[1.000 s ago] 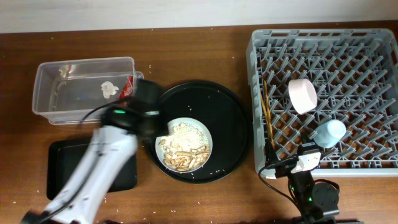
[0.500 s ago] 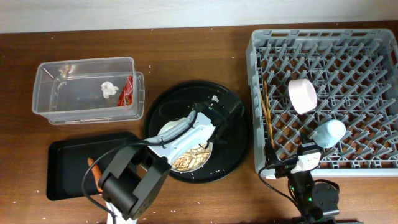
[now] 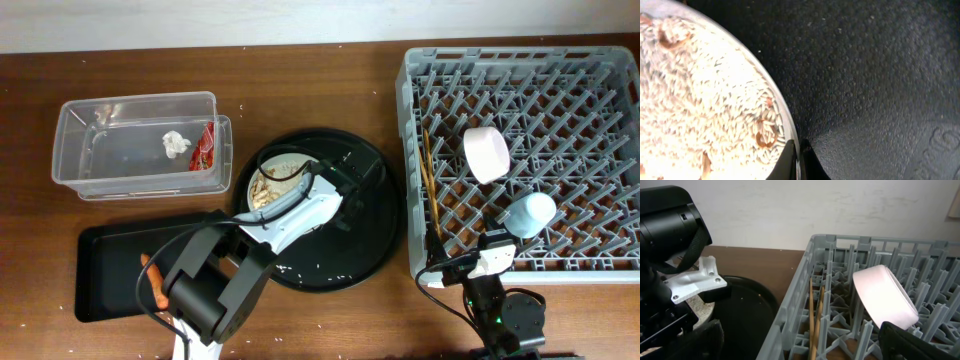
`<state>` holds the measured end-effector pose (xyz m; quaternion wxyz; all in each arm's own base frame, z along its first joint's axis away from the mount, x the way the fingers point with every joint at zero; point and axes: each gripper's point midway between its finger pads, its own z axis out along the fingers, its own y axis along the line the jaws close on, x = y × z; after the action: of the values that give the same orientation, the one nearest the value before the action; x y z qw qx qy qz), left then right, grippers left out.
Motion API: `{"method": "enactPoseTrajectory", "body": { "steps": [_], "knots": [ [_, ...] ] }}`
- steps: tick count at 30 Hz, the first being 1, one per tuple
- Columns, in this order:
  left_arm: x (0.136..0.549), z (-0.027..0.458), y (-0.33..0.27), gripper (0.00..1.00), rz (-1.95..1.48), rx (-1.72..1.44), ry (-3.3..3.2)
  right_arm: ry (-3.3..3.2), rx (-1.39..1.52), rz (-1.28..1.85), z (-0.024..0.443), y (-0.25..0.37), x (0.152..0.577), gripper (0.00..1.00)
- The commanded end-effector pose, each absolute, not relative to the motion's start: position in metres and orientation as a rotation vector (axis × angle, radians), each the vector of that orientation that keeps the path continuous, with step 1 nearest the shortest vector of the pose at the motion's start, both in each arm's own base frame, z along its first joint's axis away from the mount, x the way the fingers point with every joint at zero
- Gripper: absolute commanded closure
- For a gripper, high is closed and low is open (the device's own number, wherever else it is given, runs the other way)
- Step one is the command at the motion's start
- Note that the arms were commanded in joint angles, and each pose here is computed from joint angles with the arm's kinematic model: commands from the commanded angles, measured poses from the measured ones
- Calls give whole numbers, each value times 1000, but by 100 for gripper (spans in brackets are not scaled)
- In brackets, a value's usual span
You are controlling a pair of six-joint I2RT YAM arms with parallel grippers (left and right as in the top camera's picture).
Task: Sort waste into correct bins and load items into the dishwasher rack
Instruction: 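Grasp the plate rim with the left gripper and move it over the black tray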
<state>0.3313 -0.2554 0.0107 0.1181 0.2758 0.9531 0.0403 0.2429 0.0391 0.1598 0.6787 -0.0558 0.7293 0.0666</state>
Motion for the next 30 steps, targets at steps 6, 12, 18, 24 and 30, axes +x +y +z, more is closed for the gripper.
{"method": "enactPoseTrajectory", "body": {
  "steps": [6, 12, 18, 24, 30],
  "knots": [
    [335, 65, -262, 100, 310, 677, 2775, 1638, -138, 157, 158, 42, 243, 2],
    [336, 123, -247, 100, 481, 585, 2730, 1638, -138, 157, 158, 42, 243, 2],
    [295, 187, -202, 99, 420, 317, 2815, 1638, -138, 157, 158, 42, 243, 2],
    [285, 168, -129, 100, 426, 66, 2996, 1638, -138, 157, 158, 42, 243, 2],
    [271, 126, -87, 99, -221, -171, 3018, 1638, -138, 157, 158, 42, 243, 2]
  ]
}}
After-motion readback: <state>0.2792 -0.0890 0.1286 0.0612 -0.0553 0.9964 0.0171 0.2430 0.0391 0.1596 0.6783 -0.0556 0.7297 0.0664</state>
